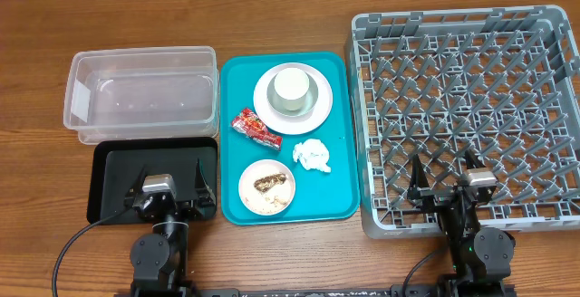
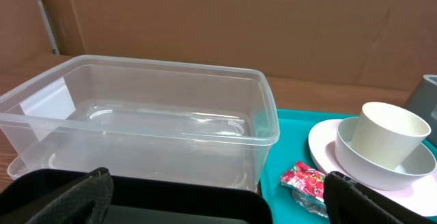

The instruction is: Sort waste into correct bins and load items into the dishwasher

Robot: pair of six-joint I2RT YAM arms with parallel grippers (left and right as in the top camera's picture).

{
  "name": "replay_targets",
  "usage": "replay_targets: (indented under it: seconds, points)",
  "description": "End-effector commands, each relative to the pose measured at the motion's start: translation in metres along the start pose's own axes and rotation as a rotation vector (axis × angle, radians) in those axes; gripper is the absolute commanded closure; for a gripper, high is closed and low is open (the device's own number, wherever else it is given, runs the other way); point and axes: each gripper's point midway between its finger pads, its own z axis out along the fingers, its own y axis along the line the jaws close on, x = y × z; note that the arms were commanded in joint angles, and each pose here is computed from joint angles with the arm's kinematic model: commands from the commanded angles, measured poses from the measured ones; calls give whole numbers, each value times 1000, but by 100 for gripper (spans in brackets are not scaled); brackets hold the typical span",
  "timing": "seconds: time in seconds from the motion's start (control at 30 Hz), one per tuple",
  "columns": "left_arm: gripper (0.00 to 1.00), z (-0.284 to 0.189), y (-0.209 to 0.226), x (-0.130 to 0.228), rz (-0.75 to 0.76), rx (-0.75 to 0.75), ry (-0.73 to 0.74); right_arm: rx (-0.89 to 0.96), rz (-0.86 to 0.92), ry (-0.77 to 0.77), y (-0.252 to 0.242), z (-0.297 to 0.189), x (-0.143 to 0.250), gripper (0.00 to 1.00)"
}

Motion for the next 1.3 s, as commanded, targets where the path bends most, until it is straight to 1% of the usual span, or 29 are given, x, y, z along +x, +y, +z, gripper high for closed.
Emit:
replay_targets:
  seconds: [0.0, 1.1, 1.2, 1.27]
  points:
    - [0, 0, -1, 0, -16, 9, -8, -6, -1, -8, 1, 0, 1, 0]
    - [0, 0, -1, -2, -17, 9, -17, -6, -1, -8, 1, 0, 1, 0]
    - [0, 0, -2, -5, -19, 15, -28, -6, -1, -8, 1, 0, 1, 0]
    - [0, 0, -7, 1, -16, 44, -4, -6, -1, -8, 1, 0, 1, 0]
